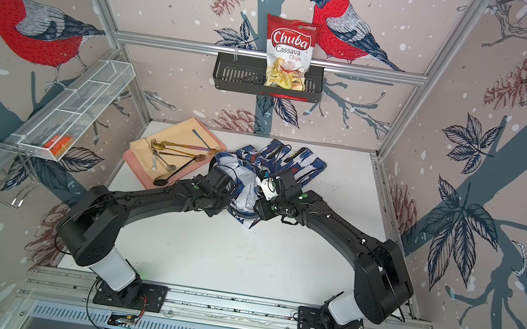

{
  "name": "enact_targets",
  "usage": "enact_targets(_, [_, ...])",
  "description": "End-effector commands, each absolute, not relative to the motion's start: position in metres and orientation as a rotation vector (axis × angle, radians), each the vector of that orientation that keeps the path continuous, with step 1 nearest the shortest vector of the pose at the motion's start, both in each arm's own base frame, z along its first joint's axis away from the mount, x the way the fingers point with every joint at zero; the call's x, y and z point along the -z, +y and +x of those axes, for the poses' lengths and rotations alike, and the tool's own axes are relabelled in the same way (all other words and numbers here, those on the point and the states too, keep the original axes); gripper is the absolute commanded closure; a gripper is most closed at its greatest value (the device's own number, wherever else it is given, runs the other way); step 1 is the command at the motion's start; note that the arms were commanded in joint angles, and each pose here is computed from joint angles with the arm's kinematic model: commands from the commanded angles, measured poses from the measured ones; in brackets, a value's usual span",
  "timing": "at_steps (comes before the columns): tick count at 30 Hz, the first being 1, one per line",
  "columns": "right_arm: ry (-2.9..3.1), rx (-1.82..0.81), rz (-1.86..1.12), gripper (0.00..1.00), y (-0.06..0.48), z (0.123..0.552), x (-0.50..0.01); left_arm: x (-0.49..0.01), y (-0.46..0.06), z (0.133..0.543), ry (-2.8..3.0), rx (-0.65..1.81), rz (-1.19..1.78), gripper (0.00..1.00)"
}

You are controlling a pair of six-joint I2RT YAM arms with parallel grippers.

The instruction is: Remove the belt from the trousers

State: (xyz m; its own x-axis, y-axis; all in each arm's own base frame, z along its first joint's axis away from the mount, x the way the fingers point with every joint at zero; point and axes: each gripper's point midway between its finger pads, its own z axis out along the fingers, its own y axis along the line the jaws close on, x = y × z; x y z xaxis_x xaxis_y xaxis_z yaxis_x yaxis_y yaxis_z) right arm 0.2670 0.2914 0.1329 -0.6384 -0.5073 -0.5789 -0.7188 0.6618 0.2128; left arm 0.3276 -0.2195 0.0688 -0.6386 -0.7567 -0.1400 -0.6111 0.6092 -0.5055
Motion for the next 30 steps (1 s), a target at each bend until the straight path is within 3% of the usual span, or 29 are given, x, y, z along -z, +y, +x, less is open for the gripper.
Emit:
enact_targets(1, [2.36, -0.534, -1.059, 0.5, 0.296, 0.254, -0.131, -0.075, -0.215, 0.336, 2.451, 0.592, -1.105, 0.84])
enact_targets(5, [2.297, -0.418, -1.213, 0.49, 0.308, 0.223, -0.123, -0.073, -0.215, 0.336, 2.444, 0.598, -1.115, 1.0])
enact_targets(15, [2.263, -0.237, -1.277, 0.49, 0.317, 0.232, -0.104, -0.075, -0.22, 0.337, 2.45, 0.626, -1.08, 1.0])
enact_targets(30, [2.231, -0.297, -1.32, 0.5, 0.342, 0.239, -0.1, -0.078, -0.209, 0.331, 2.429, 0.635, -1.09, 1.0])
